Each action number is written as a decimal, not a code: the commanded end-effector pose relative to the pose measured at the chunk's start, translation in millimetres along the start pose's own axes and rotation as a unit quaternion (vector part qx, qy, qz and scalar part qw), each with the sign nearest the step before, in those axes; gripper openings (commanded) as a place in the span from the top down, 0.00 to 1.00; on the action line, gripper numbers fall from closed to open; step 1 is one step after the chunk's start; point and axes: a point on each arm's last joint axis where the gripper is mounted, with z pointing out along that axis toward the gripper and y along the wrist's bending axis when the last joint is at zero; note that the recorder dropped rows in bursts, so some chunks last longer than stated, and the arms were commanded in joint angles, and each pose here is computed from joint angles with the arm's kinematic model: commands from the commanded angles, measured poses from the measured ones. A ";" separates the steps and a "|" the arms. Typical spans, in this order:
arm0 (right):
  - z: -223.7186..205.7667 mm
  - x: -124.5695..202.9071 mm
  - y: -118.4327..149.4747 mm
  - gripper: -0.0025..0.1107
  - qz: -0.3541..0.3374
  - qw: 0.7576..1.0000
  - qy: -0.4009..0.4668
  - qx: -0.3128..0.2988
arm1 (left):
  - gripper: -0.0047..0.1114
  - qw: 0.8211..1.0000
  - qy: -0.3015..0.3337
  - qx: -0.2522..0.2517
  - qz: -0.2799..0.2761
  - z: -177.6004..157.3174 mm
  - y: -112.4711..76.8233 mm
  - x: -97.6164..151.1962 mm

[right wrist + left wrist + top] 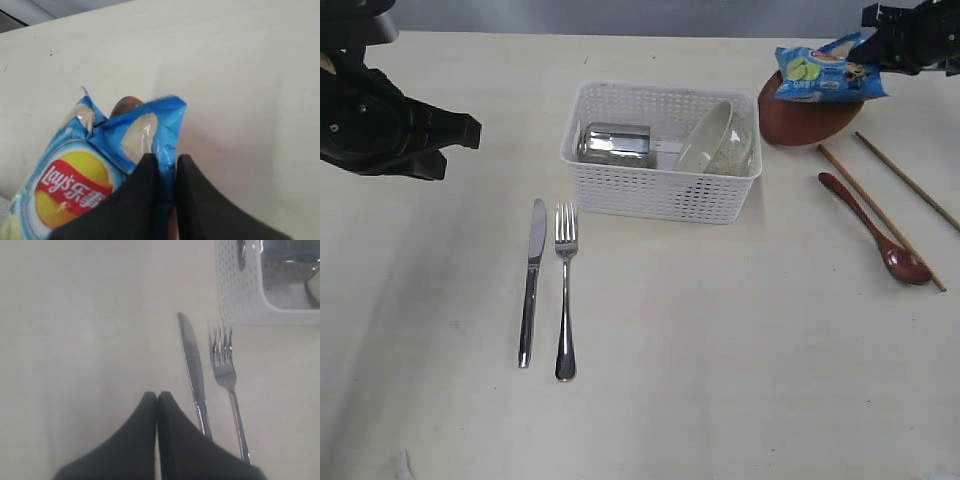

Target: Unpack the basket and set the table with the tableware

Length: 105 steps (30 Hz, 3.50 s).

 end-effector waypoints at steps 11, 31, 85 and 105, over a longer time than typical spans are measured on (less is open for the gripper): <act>8.2 6.2 -6.6 0.98 0.010 1.000 0.011 -0.003 | 0.96 1.000 -0.004 0.003 -0.005 0.3 0.3 0.2; 6.5 5.8 0.9 0.57 0.027 0.999 0.014 -0.039 | 0.96 1.000 -0.004 0.004 -0.003 0.3 0.2 0.2; -35.0 102.0 95.4 0.67 -0.227 0.912 0.228 0.256 | 0.96 1.000 -0.001 0.003 -0.004 0.3 0.2 0.8; 6.0 130.2 54.6 0.75 -0.173 0.904 0.291 0.260 | 0.96 1.000 -0.001 0.004 -0.003 0.3 0.1 0.8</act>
